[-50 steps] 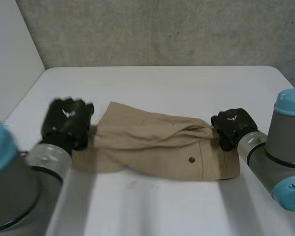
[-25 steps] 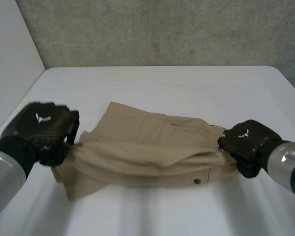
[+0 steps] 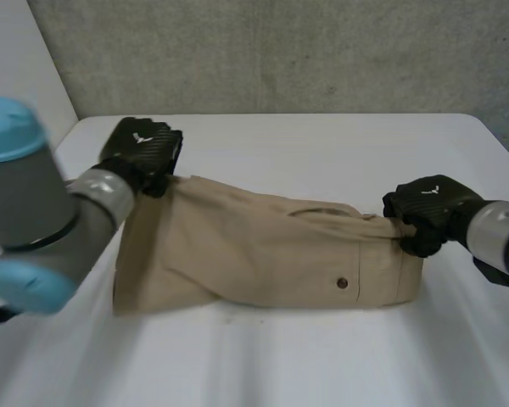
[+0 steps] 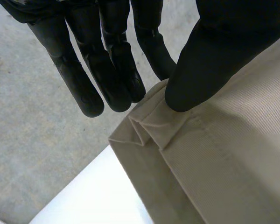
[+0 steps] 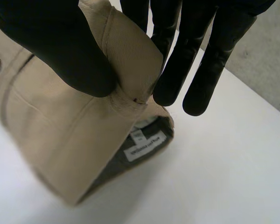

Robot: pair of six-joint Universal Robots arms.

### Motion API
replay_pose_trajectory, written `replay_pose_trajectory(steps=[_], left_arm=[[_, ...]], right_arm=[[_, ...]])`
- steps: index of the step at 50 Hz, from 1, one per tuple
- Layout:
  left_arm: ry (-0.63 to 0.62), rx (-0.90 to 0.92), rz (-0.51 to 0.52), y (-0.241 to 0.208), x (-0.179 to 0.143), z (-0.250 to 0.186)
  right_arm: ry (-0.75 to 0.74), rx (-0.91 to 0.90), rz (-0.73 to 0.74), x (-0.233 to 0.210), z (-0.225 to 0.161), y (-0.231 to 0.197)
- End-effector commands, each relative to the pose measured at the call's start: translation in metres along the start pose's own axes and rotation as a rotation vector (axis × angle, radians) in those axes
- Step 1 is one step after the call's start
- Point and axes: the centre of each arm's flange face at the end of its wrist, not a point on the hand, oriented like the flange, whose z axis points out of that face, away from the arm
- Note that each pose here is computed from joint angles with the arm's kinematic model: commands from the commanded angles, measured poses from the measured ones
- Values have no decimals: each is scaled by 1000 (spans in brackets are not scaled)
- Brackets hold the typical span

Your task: Fold the shorts.

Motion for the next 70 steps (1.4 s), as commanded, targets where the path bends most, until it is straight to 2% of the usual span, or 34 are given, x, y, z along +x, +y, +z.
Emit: replay_pose_trajectory(steps=[1,3,11,18,25,29,33,34,36,42,47,49,50,52,56,58,64,70], left_arm=[[-16,41,62,32,11,74],[-44,95,69,43,12,101],[-62,207,81,65,20,140],[16,220,87,82,35,146],[-48,335,100,77,31,155],[-81,394,104,53,23,150],[-118,411,98,31,12,141],[-149,416,87,8,3,122],[-156,417,83,-4,-1,110],[-123,376,62,-26,-1,57],[-59,253,-1,-14,5,21],[-43,224,-18,-10,7,15],[-9,154,-77,-6,9,-3],[-1,130,-99,-5,9,-9],[43,-3,-230,4,12,-45],[54,-34,-255,8,14,-53],[73,-82,-283,17,21,-80],[74,-98,-284,27,25,-86]], right_arm=[[89,13,11,5,61,7],[144,27,1,8,76,8],[241,92,-40,2,109,9],[260,179,-65,-8,122,6],[329,220,-123,-3,133,6],[460,271,-101,15,122,-14],[550,436,-64,32,81,-62],[559,477,-48,36,66,-72],[558,505,-30,36,53,-79],[471,446,-5,21,26,-67],[385,328,2,5,7,-46],[356,280,5,-1,4,-36],[356,280,5,-1,4,-36],[305,171,19,-11,1,-15],[267,99,38,-20,0,4],[253,82,49,-23,0,12],[209,73,109,-22,13,36],[158,74,152,-24,46,63]])
